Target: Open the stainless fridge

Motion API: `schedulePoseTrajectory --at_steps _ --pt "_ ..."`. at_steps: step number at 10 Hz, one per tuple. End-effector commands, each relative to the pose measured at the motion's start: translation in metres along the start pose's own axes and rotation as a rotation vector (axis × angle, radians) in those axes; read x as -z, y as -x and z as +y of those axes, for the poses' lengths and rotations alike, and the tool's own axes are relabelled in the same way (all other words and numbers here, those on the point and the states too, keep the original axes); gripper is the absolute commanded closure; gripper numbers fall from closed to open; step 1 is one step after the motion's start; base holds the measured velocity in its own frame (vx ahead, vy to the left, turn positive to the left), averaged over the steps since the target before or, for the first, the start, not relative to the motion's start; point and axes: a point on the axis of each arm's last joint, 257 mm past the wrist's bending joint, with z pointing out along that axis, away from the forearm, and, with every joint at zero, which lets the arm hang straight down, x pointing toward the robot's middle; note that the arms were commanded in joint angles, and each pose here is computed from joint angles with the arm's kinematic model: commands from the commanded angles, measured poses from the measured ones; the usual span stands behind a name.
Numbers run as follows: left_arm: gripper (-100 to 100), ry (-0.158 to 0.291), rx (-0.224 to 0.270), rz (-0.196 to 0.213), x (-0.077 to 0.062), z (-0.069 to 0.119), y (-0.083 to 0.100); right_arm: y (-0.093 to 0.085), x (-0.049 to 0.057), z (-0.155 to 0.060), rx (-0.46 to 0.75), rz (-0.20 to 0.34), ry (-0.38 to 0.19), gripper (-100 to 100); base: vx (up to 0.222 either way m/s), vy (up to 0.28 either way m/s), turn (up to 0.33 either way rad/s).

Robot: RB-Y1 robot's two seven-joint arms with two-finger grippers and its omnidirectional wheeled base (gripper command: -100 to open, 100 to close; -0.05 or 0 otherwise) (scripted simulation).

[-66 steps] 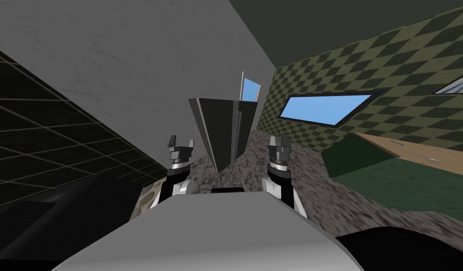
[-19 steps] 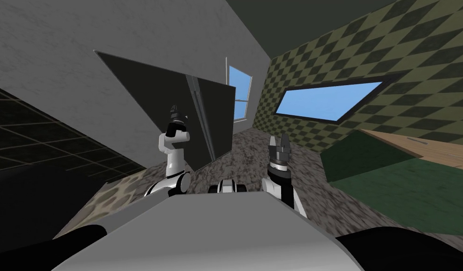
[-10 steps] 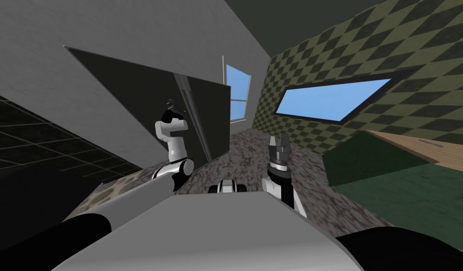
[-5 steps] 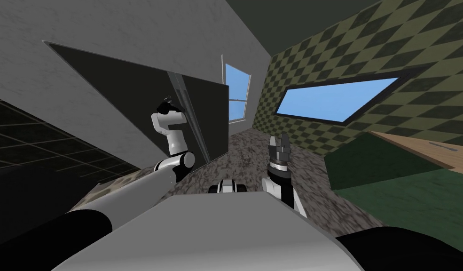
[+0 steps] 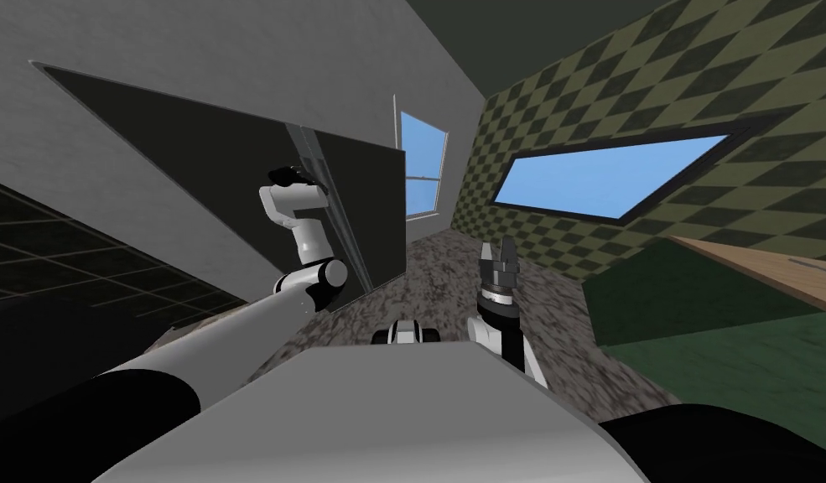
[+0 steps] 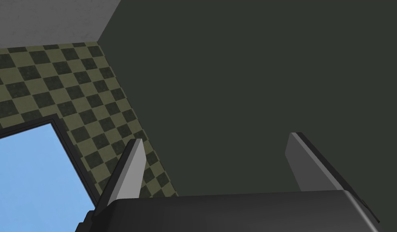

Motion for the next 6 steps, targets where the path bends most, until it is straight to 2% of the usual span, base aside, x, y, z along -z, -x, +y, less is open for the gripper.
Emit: schedulePoseTrajectory --at_steps 1,2,3,6 --pt "-100 0.033 0.042 -0.033 -0.006 -0.010 -0.002 0.000 0.000 0.000 0.000 0.000 0.000 0 0.080 -0.061 0.018" --pt "-100 0.048 0.065 -0.053 -0.009 -0.016 -0.001 0.000 0.000 0.000 0.000 0.000 0.000 0 0.069 -0.054 0.014" --pt "-100 0.051 0.066 -0.053 -0.008 -0.016 -0.002 0.000 0.000 0.000 0.000 0.000 0.000 0 0.049 -0.049 0.018" --pt "-100 0.099 0.129 -0.109 -0.013 -0.031 -0.001 0.000 0.000 0.000 0.000 0.000 0.000 0 0.064 -0.069 0.038"
